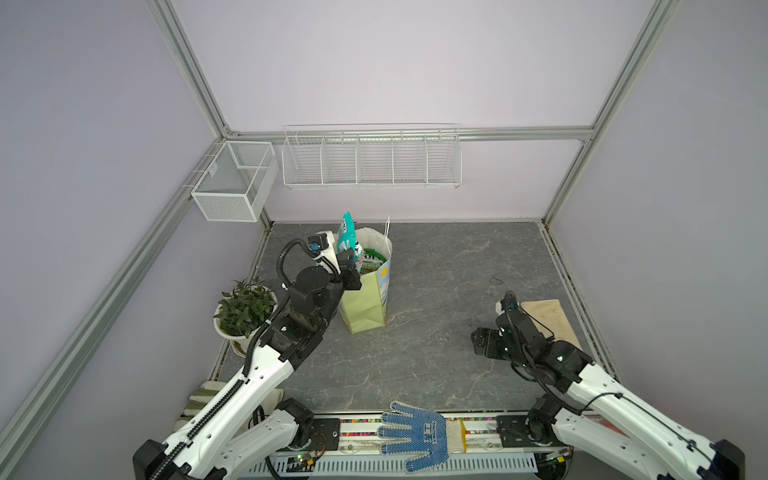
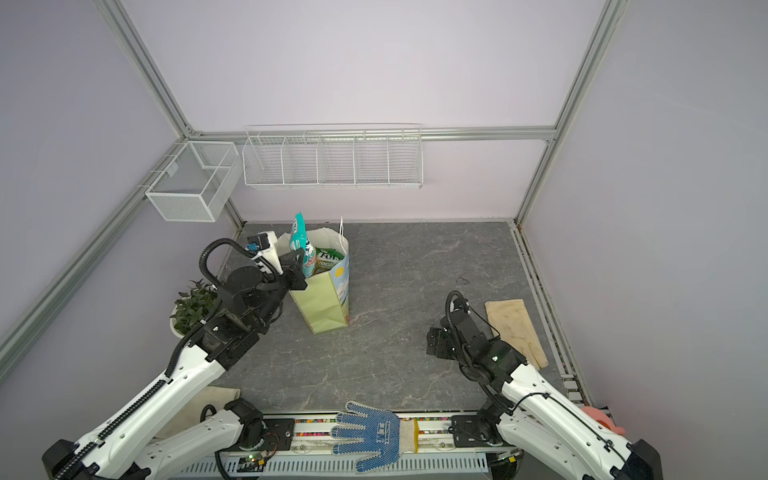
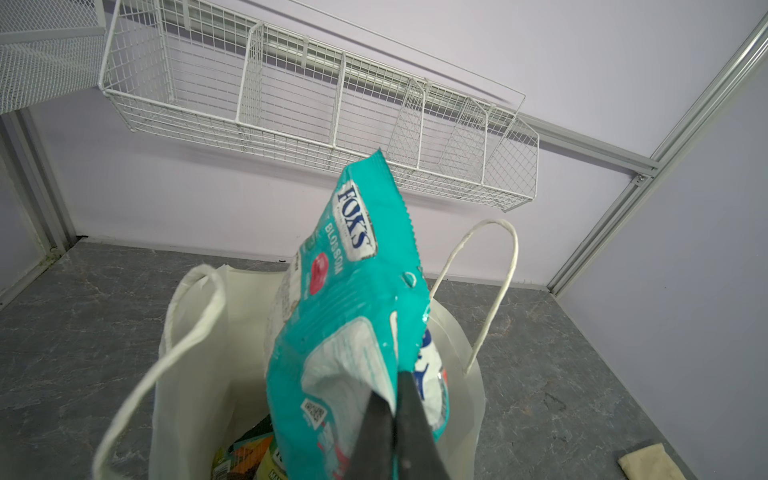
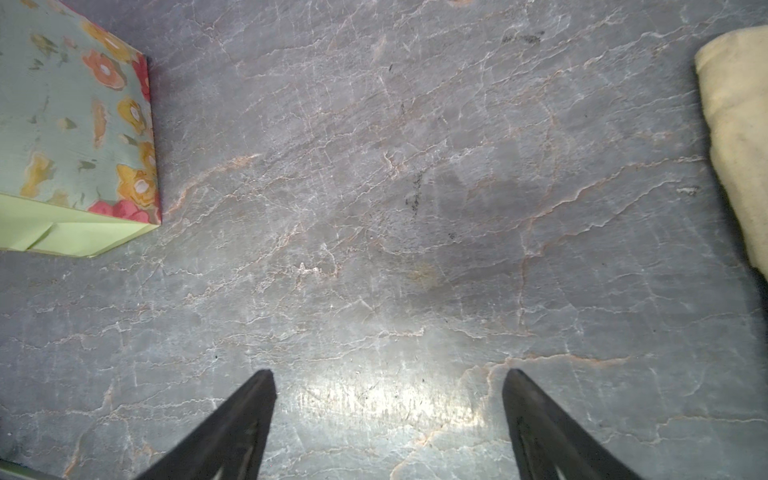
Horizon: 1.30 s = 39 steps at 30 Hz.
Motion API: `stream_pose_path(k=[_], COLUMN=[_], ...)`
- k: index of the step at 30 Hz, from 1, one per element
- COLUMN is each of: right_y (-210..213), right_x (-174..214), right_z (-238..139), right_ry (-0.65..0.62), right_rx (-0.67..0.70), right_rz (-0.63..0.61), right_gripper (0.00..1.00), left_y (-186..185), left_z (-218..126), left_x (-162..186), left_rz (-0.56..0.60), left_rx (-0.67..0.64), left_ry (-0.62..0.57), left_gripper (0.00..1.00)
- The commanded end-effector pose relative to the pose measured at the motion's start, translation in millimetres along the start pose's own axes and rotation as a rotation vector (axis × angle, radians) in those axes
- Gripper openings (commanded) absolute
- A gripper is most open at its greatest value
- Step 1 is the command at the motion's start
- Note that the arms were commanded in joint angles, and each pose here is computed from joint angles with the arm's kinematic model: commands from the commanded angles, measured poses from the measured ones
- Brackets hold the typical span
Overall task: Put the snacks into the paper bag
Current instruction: 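Lower the teal packet into the bag and open the left gripper, then raise the open left gripper up and back from the bag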
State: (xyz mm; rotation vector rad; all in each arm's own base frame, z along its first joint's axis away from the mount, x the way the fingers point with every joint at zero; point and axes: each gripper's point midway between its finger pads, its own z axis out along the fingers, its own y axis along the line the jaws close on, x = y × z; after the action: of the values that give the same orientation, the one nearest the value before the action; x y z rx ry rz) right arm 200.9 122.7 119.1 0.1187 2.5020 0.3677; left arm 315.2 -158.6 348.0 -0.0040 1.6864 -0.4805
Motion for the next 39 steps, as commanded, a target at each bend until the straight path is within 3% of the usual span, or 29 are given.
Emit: stream_pose_path(k=[1, 4, 8, 10, 39], right_y=[8, 9, 10, 10, 13], right_x=[-8, -9, -9, -9, -5], right_z=[-3, -3, -3, -3, 3], right_ry=[-0.015, -0.017, -0.018, -0.017, 0.000], right_rx=[-0.026, -0.031, -0.033, -0.032, -0.037], right_rz=[0.017, 0.017, 0.017, 0.018, 0.016], right_gripper=[0.89, 0.88, 0.88, 0.89, 0.89], left_y=[-2, -2, -3, -3, -5], left_z=[-3, -4, -3, -3, -20], left_x=[-14, -15, -14, -14, -14], left_rz=[-0.029, -0.027, -0.026, -0.027, -0.012], left_rx=[0.012, 0.014, 0.019, 0.018, 0.061], left_ry=[-0.044, -0.043, -0.033, -0.033, -0.034], left_gripper=[0.02, 0.10, 0.47, 0.56, 0.57])
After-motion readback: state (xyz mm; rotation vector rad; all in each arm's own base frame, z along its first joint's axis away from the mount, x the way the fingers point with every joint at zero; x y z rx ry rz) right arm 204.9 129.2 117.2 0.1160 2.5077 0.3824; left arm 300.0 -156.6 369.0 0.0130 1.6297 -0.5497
